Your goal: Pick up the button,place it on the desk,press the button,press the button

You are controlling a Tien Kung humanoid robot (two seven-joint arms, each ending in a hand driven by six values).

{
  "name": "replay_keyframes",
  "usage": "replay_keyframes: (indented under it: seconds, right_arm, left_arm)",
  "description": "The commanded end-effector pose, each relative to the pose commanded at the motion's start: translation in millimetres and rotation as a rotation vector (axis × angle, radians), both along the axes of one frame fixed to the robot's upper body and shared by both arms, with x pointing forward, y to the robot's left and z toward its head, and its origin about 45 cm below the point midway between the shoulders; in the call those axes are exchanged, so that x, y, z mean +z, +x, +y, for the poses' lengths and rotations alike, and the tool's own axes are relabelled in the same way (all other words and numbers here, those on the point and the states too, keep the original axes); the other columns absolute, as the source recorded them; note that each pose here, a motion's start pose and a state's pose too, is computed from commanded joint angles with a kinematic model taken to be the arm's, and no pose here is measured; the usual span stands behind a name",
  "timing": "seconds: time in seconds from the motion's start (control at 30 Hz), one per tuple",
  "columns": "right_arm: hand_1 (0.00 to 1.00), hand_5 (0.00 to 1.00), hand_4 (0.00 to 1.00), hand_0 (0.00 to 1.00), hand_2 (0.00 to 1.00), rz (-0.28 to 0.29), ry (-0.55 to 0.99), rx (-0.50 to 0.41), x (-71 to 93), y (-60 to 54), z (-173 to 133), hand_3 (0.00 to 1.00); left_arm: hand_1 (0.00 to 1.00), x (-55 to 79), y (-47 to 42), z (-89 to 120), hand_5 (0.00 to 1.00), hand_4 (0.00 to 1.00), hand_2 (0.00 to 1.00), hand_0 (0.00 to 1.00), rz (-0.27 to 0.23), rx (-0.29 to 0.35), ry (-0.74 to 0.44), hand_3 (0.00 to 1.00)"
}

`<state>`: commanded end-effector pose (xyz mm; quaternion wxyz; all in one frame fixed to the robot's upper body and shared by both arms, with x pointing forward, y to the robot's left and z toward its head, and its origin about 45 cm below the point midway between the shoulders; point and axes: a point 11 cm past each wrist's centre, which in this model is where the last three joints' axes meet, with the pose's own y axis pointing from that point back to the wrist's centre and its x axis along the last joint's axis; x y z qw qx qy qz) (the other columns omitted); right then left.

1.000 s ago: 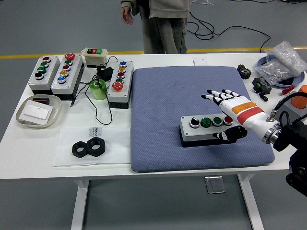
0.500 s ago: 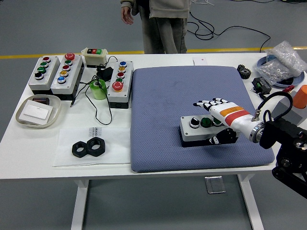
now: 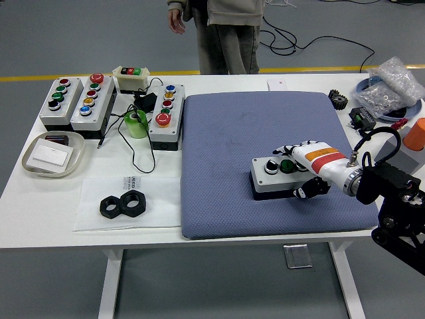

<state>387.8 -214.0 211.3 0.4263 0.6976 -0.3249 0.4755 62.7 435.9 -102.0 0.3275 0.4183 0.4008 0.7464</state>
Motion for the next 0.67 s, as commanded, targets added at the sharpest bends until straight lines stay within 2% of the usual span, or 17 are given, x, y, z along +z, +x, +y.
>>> replay_keyframes:
  seconds: [0.03,0.07,0.27,0.3,0.47,0.5,0.67]
  right_arm:
    - [0.695,0.002,0.852,0.857,0.688,-0.004,0.002,-0.004,0.4,0.2,-0.6,0.836]
    - [0.568,0.002,0.74,0.681,0.568,-0.006,0.003,-0.006,0.6,0.3,-0.8,0.751]
    - [0.568,0.002,0.74,0.681,0.568,-0.027,0.013,-0.021,2.8,0.6,-1.9,0.751]
    - [0.478,0.002,0.737,0.514,0.494,-0.03,0.014,-0.023,3.2,0.5,-1.9,0.677]
    - [0.478,0.002,0.737,0.514,0.494,-0.05,0.025,-0.036,6.2,0.8,-2.2,0.677]
    - [0.402,0.002,0.705,0.377,0.46,-0.053,0.028,-0.041,6.9,1.0,-2.4,0.641]
    - [0.402,0.002,0.705,0.377,0.46,-0.056,0.081,-0.105,12.6,4.3,-5.7,0.641]
  left_arm:
    - [0.828,0.0,0.0,0.1,0.998,0.643,0.877,0.726,0.0,0.0,0.0,0.83]
    - [0.829,0.0,0.0,0.1,0.998,0.64,0.878,0.727,0.0,0.0,0.0,0.83]
    - [0.829,-0.1,-0.8,0.0,0.998,0.64,0.878,0.727,0.003,0.0,0.001,0.83]
    - [0.829,-0.2,-1.1,0.0,0.998,0.643,0.878,0.728,0.004,0.0,0.001,0.83]
    - [0.829,-0.5,-2.8,-0.1,0.998,0.643,0.878,0.728,0.008,-0.001,0.001,0.83]
    - [0.828,-0.5,-3.1,-0.1,0.998,0.643,0.879,0.729,0.009,-0.001,0.001,0.829]
    - [0.828,-0.6,-4.3,0.1,0.998,0.643,0.879,0.729,0.012,-0.002,0.001,0.829]
